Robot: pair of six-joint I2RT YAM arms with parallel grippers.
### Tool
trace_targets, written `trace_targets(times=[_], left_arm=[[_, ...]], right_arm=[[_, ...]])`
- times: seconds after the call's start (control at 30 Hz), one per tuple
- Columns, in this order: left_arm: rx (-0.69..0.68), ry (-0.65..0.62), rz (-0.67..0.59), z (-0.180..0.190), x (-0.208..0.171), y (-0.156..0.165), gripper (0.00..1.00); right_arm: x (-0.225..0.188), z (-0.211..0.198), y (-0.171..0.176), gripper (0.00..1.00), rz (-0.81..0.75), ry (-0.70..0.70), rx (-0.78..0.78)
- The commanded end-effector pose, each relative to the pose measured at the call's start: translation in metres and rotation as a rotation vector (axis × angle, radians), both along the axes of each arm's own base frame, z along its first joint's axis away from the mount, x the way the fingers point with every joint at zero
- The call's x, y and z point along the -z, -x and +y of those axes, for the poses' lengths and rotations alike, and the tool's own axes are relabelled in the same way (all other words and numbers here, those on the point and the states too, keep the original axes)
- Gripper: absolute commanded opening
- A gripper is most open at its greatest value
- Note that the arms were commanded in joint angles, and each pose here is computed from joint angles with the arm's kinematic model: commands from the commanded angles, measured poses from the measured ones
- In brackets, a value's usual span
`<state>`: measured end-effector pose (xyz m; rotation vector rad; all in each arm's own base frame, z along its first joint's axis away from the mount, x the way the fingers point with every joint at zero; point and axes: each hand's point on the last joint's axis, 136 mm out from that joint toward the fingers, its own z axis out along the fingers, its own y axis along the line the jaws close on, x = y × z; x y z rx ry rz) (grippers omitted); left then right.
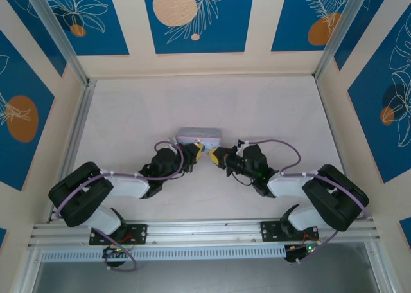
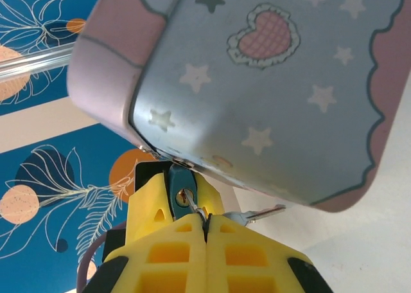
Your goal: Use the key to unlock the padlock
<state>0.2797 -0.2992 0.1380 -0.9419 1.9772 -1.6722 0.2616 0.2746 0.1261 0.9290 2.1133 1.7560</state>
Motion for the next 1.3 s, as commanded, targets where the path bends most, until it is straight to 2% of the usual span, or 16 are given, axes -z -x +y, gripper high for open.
trace_targets(times=[0.0, 0.33, 0.7, 1.27], left_arm=[[0.12, 0.12, -0.088, -0.032, -0.042, 0.012, 0.0], [0.113, 0.105, -0.07, -0.028, -0.032, 0.016, 0.0], [0.117, 0.092, -0.07, -0.026, -0.03, 0.019, 0.0], [0.118, 0.087, -0.072, -0.026, -0.029, 0.018, 0.0]], right_arm=[[-0.017, 0.02, -0.001, 0.0, -0.03, -0.07, -0.042], [-0.006, 0.009, -0.007, 0.0, -0.033, -0.043, -0.012], [-0.004, -0.006, -0.017, 0.0, -0.069, 0.005, -0.06], [0.001, 0.009, -0.014, 0.0, -0.063, -0.012, -0.143]])
